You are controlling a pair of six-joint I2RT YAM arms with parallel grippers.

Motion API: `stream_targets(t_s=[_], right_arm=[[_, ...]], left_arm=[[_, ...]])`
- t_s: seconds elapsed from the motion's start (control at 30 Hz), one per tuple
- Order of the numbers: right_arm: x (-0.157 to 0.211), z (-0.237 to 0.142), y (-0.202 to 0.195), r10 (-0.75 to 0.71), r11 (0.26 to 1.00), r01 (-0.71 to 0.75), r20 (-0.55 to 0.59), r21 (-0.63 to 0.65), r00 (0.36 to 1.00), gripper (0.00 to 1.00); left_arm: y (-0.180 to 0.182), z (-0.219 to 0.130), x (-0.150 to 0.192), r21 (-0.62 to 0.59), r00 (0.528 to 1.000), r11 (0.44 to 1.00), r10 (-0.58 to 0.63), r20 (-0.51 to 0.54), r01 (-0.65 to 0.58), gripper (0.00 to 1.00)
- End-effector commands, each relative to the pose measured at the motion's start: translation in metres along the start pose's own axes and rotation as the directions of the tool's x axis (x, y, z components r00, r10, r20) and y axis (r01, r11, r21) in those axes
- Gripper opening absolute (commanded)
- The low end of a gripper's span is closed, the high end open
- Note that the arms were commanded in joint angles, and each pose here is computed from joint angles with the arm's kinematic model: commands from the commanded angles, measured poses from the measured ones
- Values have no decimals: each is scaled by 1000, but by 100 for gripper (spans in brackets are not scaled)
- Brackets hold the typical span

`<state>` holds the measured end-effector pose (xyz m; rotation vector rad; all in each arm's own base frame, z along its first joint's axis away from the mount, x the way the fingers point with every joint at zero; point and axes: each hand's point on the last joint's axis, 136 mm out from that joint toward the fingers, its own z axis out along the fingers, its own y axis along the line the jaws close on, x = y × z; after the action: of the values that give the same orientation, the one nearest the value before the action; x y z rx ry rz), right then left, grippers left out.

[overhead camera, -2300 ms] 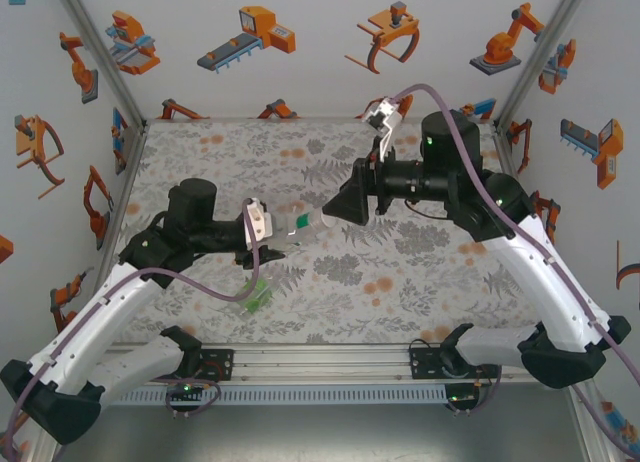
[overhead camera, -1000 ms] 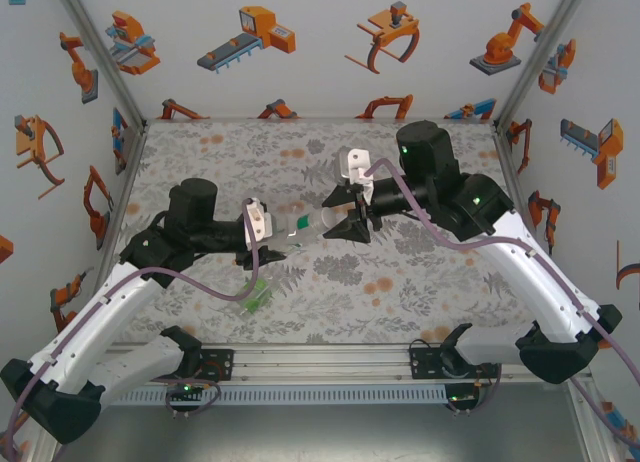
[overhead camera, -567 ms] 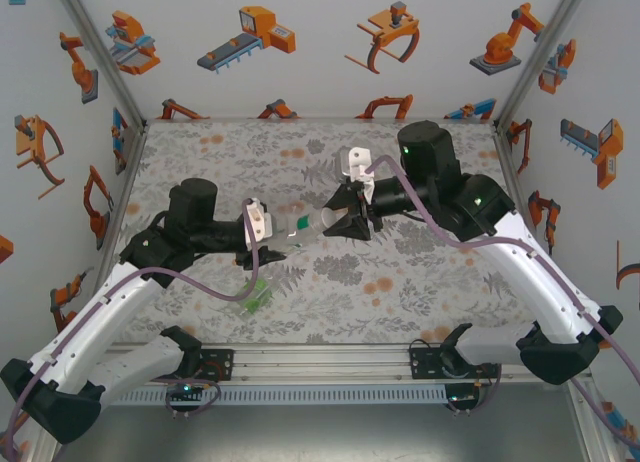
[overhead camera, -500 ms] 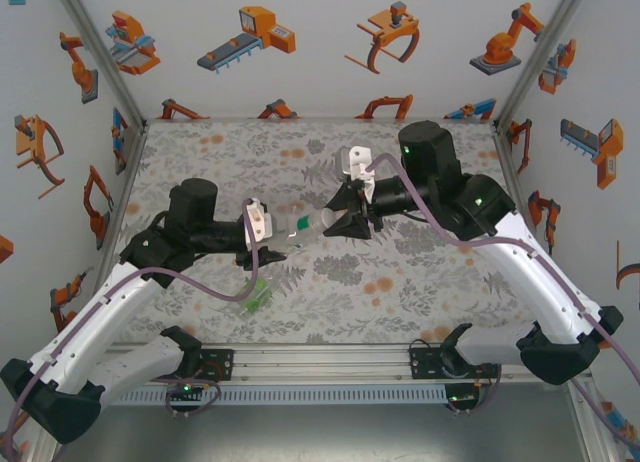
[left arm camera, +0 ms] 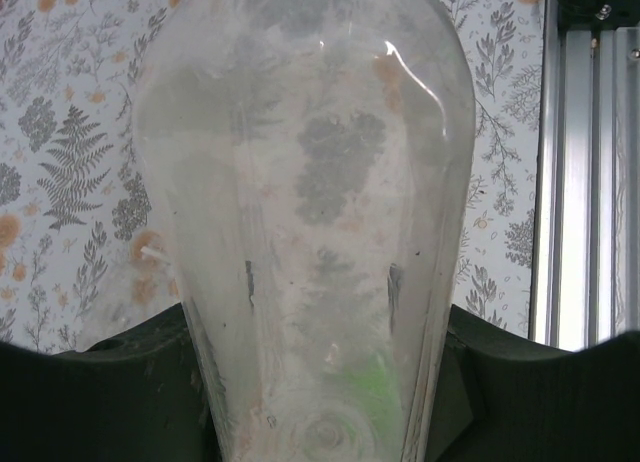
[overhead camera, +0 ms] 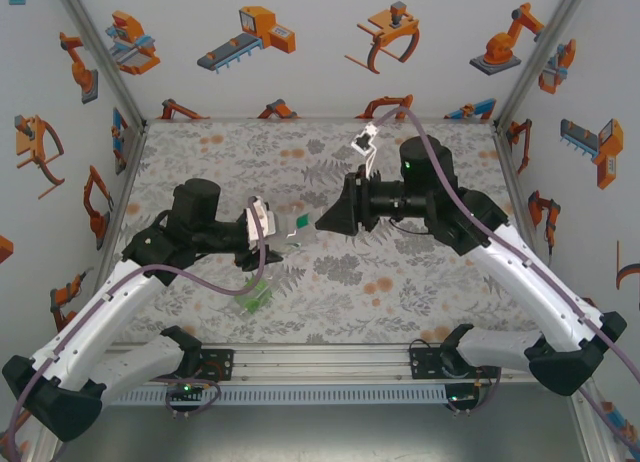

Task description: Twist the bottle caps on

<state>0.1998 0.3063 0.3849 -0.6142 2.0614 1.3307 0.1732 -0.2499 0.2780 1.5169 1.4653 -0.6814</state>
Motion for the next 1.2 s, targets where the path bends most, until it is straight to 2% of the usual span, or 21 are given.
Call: stream_targets(t_s=[0.0,0.1,0.17,0.27,0.3,0.5,0.67,0.8,0.93,1.03,1.1,1.17], right_arm=[[-5,8,-10,494,867,-497,68,28,867,5],[14,8,-30,671,724,-673,71,149,738,4],[19,10,-34,703,691,-701,62,176,708,7],[13,9,-33,672,718,-673,74,177,737,13],[10,8,-32,628,755,-629,73,183,775,18],[-17,-4,-13,377,908,-382,63,171,924,55],[-33,-23,-1,127,970,-138,65,202,990,65],[-39,-30,19,-93,987,85,46,139,995,67],[-26,-33,38,-338,941,337,6,34,941,67],[-9,-38,58,-542,836,540,7,-102,840,66],[-8,-41,61,-626,773,624,25,-114,780,67],[-10,-43,63,-665,740,664,35,-108,746,67]], left_arm=[[1,-4,-23,-7,995,999,50,89,-50,0],[2,-3,-22,-9,995,999,46,91,-45,0],[2,-1,-21,-6,995,999,43,88,-43,0],[3,1,-21,-1,995,999,44,86,-44,0],[3,1,-21,-1,995,999,46,86,-46,0],[2,1,-23,7,994,998,59,93,-60,0],[0,-1,-25,6,992,997,73,102,-74,0],[-1,-3,-27,8,991,997,76,109,-77,0],[-2,-4,-28,14,991,997,72,114,-74,0],[-4,-5,-29,19,990,997,72,117,-75,0],[-5,-5,-29,22,990,997,72,118,-75,0],[-5,-5,-29,21,990,997,73,118,-76,0]])
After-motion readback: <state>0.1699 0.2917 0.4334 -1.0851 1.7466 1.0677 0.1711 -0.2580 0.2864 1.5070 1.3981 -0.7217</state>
